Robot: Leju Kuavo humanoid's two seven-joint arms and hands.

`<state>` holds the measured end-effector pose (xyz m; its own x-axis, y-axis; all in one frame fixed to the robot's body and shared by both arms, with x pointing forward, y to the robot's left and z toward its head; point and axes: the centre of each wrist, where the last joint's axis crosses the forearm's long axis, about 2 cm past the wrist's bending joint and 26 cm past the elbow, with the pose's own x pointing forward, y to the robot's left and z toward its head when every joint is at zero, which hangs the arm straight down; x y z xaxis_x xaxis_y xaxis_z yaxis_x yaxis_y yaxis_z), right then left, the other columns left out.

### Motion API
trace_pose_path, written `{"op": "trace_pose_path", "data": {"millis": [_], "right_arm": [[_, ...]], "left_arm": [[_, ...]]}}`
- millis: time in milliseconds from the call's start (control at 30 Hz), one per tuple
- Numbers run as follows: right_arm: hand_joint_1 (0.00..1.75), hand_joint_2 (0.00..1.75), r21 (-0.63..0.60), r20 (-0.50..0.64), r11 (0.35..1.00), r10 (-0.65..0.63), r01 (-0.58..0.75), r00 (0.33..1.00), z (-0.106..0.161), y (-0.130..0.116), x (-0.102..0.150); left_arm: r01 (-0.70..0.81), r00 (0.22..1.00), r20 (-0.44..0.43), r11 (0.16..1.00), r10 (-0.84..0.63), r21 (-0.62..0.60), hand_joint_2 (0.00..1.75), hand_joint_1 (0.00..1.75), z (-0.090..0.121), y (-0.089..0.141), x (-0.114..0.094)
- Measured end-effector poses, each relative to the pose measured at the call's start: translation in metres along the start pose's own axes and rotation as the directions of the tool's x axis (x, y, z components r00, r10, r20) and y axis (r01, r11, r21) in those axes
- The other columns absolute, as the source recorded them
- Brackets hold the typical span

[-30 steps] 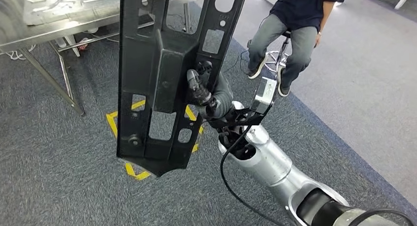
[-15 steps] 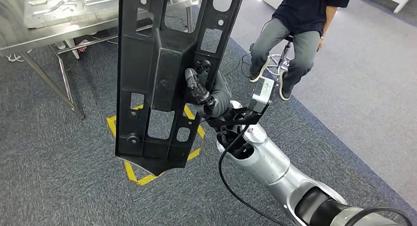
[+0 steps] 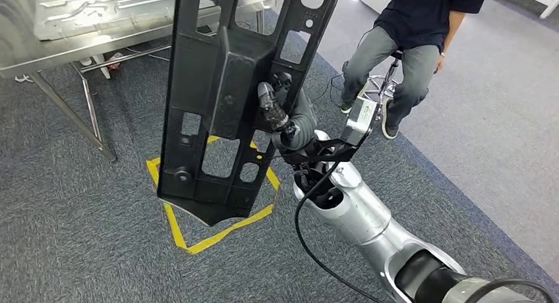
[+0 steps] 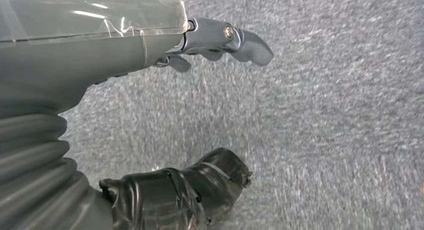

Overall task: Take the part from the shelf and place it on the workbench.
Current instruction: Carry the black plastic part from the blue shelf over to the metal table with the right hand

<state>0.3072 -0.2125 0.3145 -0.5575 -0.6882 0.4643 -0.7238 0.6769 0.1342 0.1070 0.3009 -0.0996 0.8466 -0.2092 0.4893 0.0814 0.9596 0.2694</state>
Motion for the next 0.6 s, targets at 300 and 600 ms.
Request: {"op": "trace_pose_path", "data": {"millis": [300,600], "right_arm": [[1.75,1.75,-0.02,0.01,1.0,0.012,-0.012,1.0,-0.0006,-0.0056,0.0029],[1.75,1.75,-0.051,0.012,0.998,0.033,-0.032,0.999,-0.0019,-0.0102,0.0062]], "left_arm": [[0.001,1.0,-0.004,1.0,-0.001,-0.003,1.75,0.0,0.0009,-0.0005,-0.0025],[0.002,1.0,-0.001,1.0,-0.002,0.001,1.75,0.0,0.0007,0.0008,-0.003]]}}
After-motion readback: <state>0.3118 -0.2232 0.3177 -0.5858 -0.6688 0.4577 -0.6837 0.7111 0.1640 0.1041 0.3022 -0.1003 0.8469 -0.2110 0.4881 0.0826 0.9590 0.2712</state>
